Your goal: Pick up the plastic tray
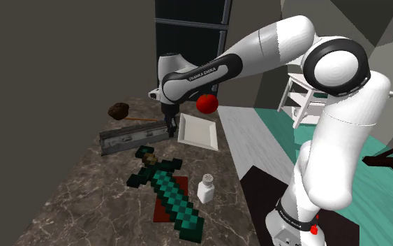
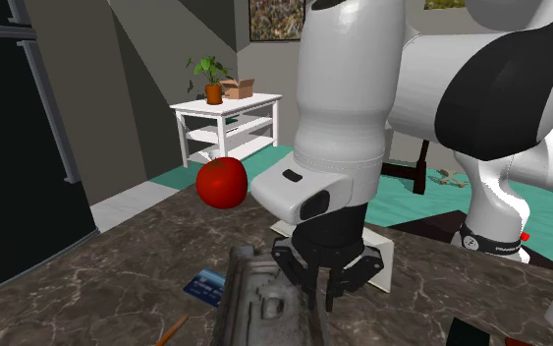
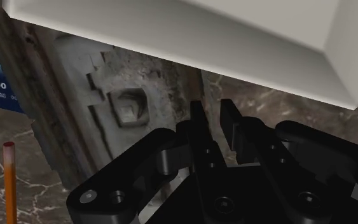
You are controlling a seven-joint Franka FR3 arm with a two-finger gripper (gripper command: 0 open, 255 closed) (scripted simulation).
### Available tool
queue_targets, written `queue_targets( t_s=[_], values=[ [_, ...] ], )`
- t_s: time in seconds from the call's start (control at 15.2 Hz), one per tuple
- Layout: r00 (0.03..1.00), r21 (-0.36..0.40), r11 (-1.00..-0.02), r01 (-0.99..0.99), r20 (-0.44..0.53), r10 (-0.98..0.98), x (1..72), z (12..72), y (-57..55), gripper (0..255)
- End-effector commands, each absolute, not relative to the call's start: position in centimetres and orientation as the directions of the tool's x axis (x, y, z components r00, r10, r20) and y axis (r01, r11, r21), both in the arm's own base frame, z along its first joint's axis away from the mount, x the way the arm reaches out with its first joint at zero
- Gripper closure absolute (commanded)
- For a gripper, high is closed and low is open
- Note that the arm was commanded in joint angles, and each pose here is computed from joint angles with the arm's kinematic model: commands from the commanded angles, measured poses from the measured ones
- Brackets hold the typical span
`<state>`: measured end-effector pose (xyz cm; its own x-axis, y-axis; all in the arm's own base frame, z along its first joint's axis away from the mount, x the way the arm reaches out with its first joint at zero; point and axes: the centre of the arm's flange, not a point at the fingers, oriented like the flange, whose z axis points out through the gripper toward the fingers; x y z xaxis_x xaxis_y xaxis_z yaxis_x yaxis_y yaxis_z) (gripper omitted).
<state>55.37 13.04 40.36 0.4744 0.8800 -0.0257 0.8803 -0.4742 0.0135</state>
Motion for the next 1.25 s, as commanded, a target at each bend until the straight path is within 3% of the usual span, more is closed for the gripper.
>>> queue_targets(
  t_s=[0.0, 1.19],
  values=[
    [0.474, 0.013, -0.474, 0.88, -0.026, 0.88, 55.4, 40.3, 13.0, 255],
    [0.474, 0.013, -0.474, 0.88, -0.026, 0.88, 55.3, 48.4, 13.1, 255]
  ],
)
